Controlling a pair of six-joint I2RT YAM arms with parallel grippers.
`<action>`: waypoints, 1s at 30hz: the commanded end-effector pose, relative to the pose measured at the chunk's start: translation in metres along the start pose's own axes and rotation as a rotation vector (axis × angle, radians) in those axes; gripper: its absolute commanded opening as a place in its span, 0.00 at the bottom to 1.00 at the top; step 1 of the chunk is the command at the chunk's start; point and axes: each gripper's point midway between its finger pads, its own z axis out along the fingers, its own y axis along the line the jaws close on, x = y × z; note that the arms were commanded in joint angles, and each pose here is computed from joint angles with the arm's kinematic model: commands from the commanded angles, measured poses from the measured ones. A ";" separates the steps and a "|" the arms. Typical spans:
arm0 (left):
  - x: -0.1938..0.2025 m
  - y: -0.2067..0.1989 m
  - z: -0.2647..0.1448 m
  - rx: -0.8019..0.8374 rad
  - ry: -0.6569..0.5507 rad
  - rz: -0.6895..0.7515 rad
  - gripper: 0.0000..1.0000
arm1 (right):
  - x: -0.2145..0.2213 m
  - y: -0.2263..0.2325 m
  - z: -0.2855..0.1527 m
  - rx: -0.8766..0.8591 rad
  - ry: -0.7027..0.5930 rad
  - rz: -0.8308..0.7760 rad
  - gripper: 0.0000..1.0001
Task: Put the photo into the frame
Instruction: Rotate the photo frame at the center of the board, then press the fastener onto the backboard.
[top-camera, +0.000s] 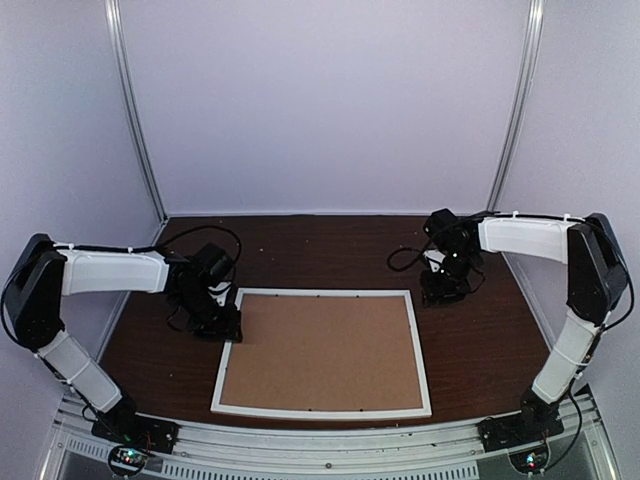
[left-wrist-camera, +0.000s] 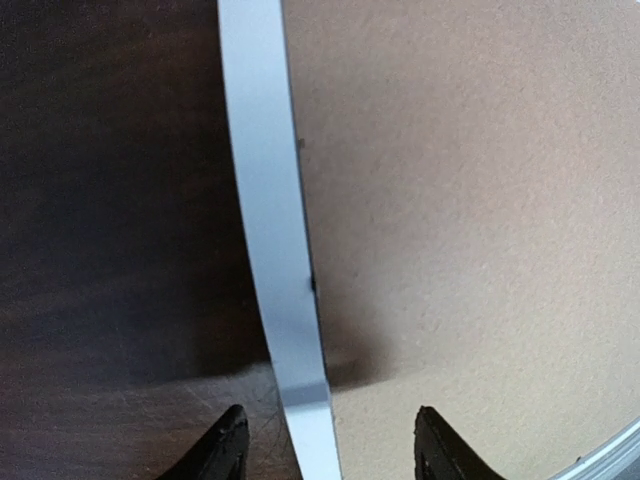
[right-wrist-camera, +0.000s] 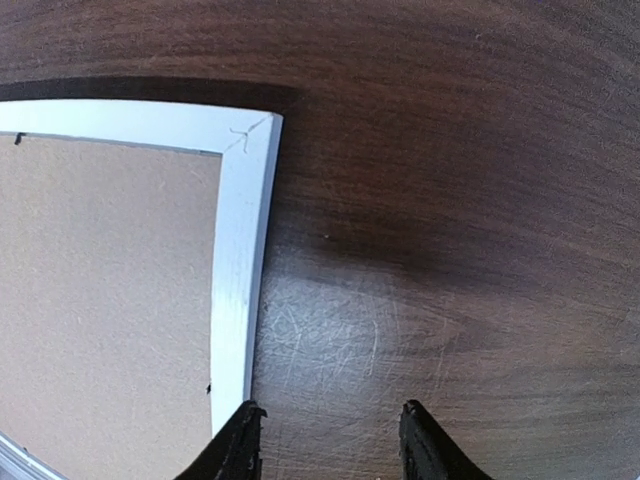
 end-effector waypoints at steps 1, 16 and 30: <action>-0.014 -0.004 0.000 -0.010 -0.001 0.056 0.58 | 0.006 0.002 -0.001 -0.029 -0.004 0.011 0.47; -0.008 -0.010 0.014 0.036 0.045 0.047 0.33 | 0.024 0.025 0.019 0.001 0.062 -0.051 0.42; -0.006 -0.007 0.015 0.023 0.041 0.036 0.22 | 0.026 0.028 0.030 0.043 0.080 -0.062 0.41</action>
